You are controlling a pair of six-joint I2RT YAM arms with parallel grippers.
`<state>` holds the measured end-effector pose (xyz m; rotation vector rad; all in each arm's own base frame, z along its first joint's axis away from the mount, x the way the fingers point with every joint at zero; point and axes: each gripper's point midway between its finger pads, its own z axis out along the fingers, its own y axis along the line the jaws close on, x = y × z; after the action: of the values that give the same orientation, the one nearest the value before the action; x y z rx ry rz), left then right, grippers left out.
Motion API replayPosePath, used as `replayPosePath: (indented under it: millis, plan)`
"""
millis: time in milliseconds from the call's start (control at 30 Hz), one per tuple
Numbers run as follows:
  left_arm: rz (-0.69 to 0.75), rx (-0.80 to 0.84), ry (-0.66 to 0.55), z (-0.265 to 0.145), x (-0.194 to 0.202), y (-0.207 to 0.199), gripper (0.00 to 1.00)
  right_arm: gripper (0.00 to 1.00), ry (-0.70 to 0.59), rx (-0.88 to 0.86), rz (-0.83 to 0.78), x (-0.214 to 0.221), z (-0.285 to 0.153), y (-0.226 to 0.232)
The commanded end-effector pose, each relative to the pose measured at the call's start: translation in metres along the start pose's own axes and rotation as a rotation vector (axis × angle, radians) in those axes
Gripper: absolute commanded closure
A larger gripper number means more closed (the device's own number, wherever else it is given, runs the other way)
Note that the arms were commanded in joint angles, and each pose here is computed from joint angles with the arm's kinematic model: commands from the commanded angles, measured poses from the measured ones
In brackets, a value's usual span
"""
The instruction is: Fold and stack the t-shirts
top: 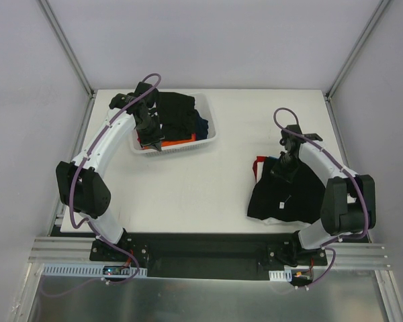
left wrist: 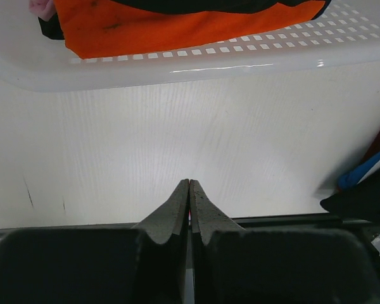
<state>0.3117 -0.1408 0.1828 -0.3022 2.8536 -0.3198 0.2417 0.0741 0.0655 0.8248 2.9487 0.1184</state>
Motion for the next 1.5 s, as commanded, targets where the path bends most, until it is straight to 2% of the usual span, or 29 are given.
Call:
replayPosePath:
  millis: [0,467,833,1167,1467]
  plan:
    - [-0.013,0.006,0.000,-0.010,0.006,0.004,1.00,0.99,0.030,0.047,0.070,0.009,-0.004,-0.023]
    - [-0.022,0.013,0.008,-0.011,0.009,0.003,1.00,0.99,-0.023,0.083,0.185,-0.015,-0.017,-0.078]
    - [-0.012,0.030,0.013,-0.009,0.003,-0.003,1.00,0.99,-0.037,0.100,0.277,-0.015,-0.020,-0.108]
    - [-0.009,0.024,0.018,-0.008,0.004,-0.002,1.00,0.99,-0.015,0.109,0.295,-0.024,-0.009,-0.112]
    - [-0.009,0.004,0.006,-0.011,0.007,0.004,1.00,0.99,-0.026,0.111,0.365,-0.059,-0.001,-0.122]
